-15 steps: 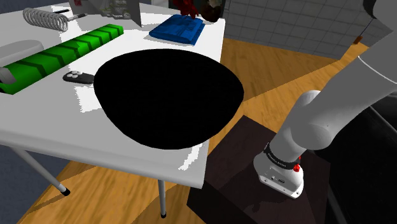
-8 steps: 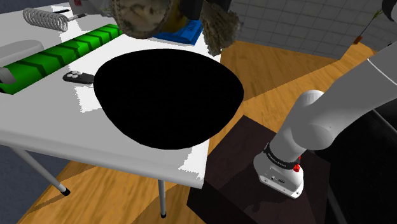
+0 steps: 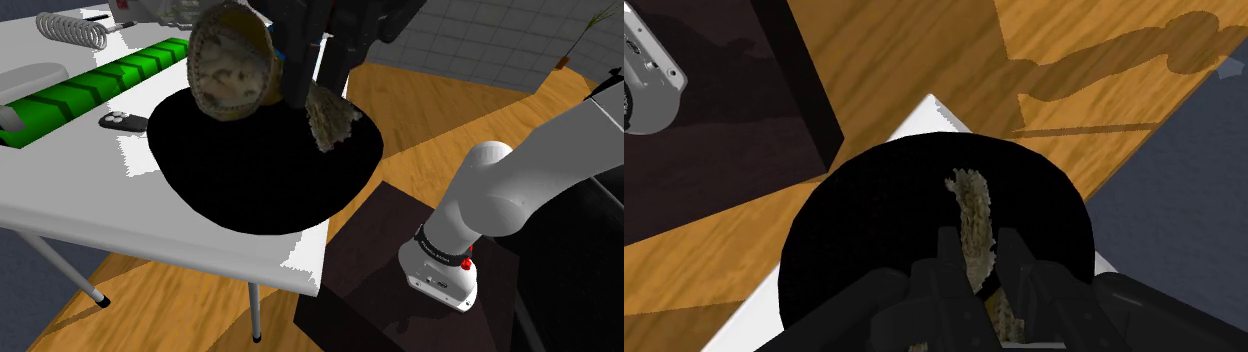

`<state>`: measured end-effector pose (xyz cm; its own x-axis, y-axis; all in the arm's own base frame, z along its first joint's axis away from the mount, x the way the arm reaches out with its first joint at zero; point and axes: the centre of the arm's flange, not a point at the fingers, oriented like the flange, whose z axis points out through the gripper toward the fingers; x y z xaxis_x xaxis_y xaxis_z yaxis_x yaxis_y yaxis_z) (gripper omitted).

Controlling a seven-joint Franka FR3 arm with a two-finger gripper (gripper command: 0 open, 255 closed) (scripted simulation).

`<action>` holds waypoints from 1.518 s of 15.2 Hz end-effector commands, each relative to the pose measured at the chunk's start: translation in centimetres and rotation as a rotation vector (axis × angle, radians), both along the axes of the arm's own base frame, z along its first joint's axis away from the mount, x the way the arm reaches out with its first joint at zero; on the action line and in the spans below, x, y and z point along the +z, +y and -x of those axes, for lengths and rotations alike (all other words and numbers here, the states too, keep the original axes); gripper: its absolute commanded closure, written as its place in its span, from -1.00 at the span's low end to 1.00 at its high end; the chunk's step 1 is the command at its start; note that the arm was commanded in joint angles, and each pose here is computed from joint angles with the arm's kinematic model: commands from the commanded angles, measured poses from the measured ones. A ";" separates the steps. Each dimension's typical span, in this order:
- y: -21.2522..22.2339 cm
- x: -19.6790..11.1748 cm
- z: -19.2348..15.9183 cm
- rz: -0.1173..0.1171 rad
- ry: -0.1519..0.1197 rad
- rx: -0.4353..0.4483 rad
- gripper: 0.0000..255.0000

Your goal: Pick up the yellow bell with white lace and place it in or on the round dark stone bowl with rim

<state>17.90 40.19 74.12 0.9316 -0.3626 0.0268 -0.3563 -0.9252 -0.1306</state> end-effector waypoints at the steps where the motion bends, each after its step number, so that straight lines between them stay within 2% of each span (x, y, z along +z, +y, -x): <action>1: 0.1 -1.1 0.0 0.000 0.000 0.000 1.00; 10: 0.1 -1.7 0.0 0.000 0.000 0.000 1.00; 11: 0.1 -1.7 0.0 0.000 0.000 0.000 -1.00; 16: 0.1 -1.7 0.0 0.000 0.000 0.000 -1.00; 20: -0.5 3.3 0.4 0.000 0.000 0.000 -1.00; 23: -0.5 3.3 0.4 0.000 0.000 0.000 -1.00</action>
